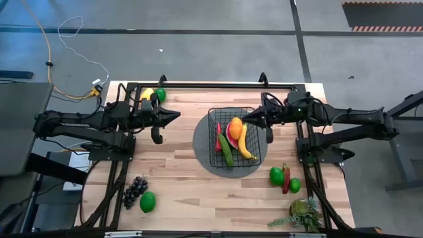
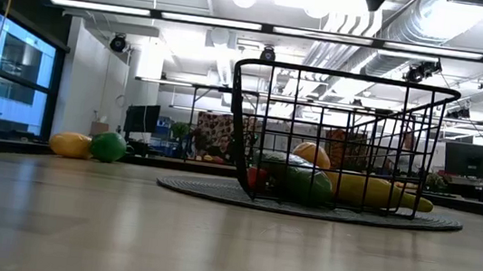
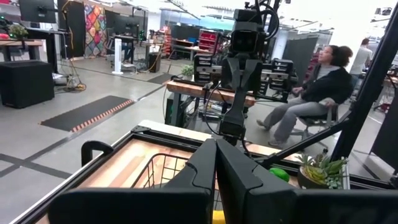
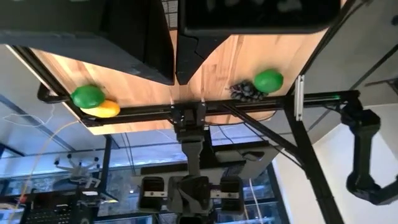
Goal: Build produce basket
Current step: Put the green lime into the black wire basket
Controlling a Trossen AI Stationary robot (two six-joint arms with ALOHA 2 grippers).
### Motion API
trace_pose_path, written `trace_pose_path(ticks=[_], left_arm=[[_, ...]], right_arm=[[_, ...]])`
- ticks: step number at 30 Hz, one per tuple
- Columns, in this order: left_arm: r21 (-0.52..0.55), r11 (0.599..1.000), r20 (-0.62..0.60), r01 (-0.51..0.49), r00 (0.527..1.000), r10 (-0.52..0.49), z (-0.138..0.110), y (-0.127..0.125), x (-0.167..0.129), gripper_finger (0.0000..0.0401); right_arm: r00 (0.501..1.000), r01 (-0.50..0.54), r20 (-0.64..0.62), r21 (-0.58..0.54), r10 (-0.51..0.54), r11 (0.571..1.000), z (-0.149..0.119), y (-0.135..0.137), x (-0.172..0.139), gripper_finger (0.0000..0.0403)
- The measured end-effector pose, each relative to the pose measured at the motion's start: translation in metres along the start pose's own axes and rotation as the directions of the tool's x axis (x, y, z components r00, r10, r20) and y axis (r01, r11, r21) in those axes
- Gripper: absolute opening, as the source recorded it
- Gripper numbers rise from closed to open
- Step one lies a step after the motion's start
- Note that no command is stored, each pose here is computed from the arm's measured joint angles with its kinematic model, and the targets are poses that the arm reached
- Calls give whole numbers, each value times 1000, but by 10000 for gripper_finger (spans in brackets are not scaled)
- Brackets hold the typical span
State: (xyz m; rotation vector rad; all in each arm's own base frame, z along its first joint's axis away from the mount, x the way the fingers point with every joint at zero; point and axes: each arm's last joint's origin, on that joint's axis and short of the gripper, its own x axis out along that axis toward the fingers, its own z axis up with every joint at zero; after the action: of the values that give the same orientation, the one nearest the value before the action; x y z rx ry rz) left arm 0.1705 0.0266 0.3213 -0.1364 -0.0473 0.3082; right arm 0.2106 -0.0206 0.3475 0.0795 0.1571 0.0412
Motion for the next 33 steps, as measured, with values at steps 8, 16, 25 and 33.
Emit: trace_pose_path(ticks=[8,16,25,33], left_arm=[[1,1000,0,0,1000,0,0,0,0,3],[1,1000,0,0,1000,0,0,0,0,3],[72,995,9,-71,997,71,0,2,0,30],[86,984,21,-154,988,153,1,4,0,160]], right_arm=[[999,2,-33,-19,-2,1000,-3,0,0,0],[999,2,-41,-16,-3,1000,-4,0,0,0],[999,5,-41,-14,-6,1000,-4,0,0,0],[999,5,-40,-14,-6,1000,-4,0,0,0]])
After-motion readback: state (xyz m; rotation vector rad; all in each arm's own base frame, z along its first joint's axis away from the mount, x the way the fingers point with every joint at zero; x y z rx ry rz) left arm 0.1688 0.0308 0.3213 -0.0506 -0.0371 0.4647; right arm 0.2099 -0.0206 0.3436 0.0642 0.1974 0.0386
